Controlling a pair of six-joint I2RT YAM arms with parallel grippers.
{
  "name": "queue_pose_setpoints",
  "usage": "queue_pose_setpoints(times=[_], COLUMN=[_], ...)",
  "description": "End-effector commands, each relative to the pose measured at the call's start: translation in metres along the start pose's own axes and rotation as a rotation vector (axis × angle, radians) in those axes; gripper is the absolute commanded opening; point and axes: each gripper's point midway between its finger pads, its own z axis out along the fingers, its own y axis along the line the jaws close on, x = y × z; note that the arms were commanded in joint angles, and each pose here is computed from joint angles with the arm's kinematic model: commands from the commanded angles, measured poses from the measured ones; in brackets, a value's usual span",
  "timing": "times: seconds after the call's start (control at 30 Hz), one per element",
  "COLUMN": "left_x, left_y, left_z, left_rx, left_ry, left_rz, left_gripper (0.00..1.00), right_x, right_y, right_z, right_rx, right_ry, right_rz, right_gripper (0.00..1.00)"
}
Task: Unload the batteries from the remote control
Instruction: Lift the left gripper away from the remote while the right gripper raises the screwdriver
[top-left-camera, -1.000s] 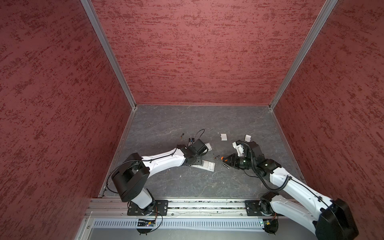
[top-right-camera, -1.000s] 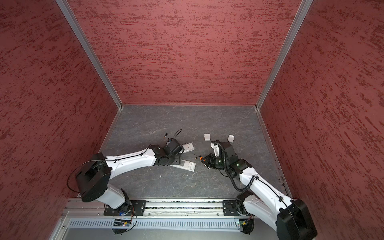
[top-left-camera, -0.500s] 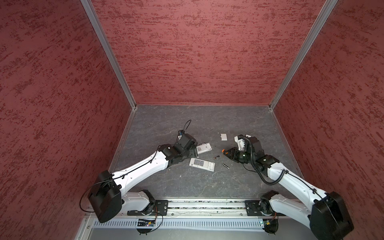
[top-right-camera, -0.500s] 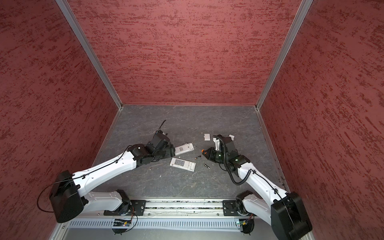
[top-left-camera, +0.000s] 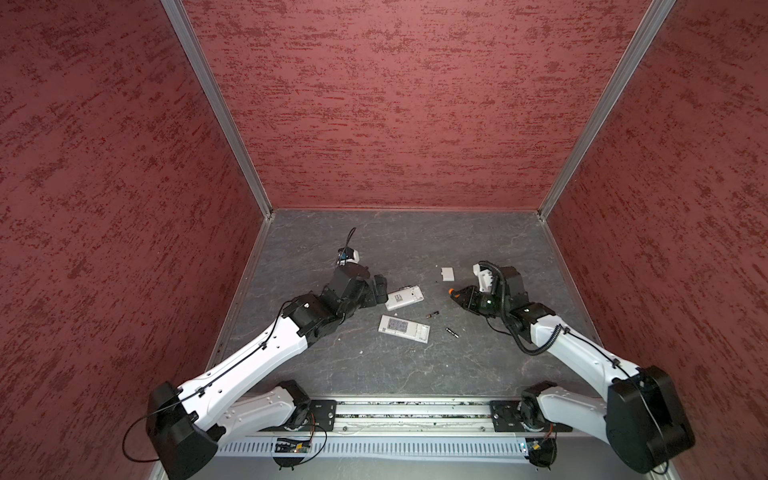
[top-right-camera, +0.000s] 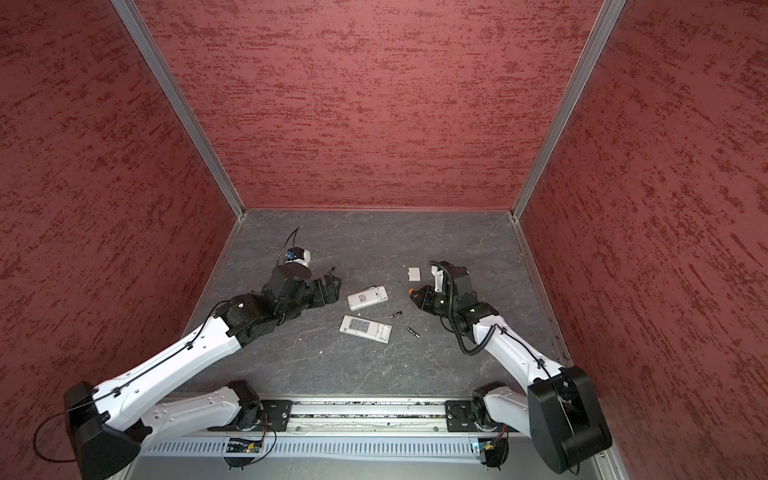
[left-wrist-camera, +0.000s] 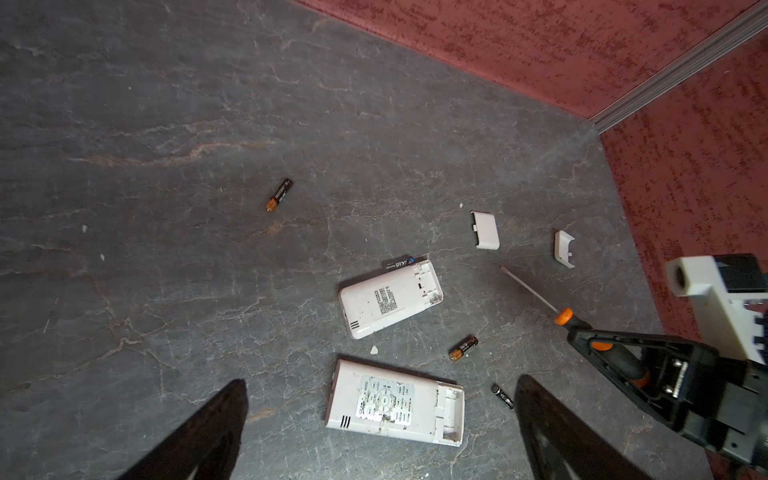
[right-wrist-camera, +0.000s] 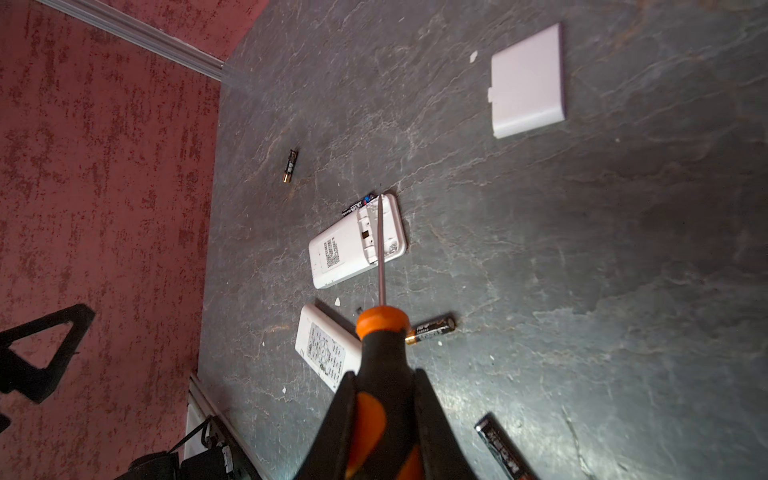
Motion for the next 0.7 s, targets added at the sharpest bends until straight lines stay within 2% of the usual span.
queue_pose_setpoints(times=[0.0,0.27,0.67], left_x=[-0.022,-0.04,-0.048], left_y=[0.002,0.01,0.022], left_z=[-0.011,-0.027,-0.028], left_rx=[0.003,-0.008,-0.055], left_ry=[-0.11,-0.217,-0.257], left_rz=[0.022,0.05,0.051], left_gripper=[1.0,1.0,1.0], right_x=[-0.028,-0.038,-0.034], right_y=[0.016,0.007,-0.004], right_z=[0.001,0.026,0.061], right_rx=[-0.051,-0.056,-0.091], right_ry=[-0.059,-0.017,0.078], right_rz=[-0.062,-0.064,-0.072], right_gripper=[0.0,0.0,0.0])
